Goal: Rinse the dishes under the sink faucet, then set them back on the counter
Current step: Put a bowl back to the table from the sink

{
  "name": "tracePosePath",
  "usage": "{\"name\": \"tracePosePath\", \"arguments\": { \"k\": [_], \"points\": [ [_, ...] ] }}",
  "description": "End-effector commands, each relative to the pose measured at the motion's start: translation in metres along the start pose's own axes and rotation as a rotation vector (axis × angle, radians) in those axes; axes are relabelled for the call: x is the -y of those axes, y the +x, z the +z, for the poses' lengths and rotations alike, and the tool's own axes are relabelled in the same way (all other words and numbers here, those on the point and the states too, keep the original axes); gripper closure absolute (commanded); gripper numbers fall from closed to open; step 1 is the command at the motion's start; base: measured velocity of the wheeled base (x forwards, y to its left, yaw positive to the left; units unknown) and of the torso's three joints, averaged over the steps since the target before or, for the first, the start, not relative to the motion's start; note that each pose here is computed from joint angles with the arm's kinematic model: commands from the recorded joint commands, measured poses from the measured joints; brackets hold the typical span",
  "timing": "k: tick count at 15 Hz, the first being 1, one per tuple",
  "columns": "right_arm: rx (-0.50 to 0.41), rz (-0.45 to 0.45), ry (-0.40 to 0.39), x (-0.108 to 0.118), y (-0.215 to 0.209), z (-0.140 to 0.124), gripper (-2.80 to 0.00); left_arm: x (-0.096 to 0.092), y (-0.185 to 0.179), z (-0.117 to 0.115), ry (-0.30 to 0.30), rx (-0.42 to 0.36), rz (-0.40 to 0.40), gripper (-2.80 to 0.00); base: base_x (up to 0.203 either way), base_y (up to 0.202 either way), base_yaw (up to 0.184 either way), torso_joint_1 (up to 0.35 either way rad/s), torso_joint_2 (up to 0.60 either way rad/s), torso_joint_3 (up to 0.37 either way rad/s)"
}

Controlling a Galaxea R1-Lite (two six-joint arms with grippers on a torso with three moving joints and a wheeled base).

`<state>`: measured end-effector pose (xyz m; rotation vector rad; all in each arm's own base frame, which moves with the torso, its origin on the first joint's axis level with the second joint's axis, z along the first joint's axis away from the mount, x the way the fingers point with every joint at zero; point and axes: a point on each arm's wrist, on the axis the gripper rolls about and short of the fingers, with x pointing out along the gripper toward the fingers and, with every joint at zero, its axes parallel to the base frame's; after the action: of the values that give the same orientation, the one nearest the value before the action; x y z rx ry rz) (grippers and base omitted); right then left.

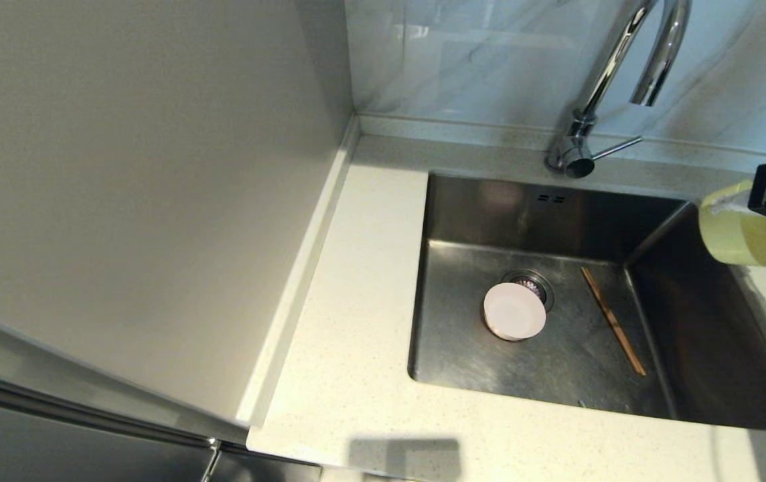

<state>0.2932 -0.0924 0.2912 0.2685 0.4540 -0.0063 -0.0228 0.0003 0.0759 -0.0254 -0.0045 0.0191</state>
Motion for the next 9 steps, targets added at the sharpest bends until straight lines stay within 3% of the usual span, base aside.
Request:
{"name": "tracePosePath", "arguments": {
  "k": [1,5,7,9],
  "points": [
    [-0.003,-0.106,-0.252,0.023,-0.003,0.001,0.00,0.000,0.000,0.000,-0.001,0.003,0.001,0.00,0.000,0.000,0.000,0.000,0.00,0.000],
    [-0.075,-0.232,-0.537,0.057,0.003,-0.002,0.00,0.000,0.000,0.000,-0.001,0.003,0.001,0.00,0.000,0.000,0.000,0.000,0.00,0.000],
    [-0.151,-0.307,-0.623,0.067,0.013,-0.008,0.00,0.000,0.000,0.000,-0.001,0.003,0.001,0.00,0.000,0.000,0.000,0.000,0.00,0.000],
    [-0.185,-0.310,-0.676,0.070,0.019,-0.012,0.00,0.000,0.000,0.000,-0.001,0.003,0.001,0.00,0.000,0.000,0.000,0.000,0.00,0.000]
  ]
}}
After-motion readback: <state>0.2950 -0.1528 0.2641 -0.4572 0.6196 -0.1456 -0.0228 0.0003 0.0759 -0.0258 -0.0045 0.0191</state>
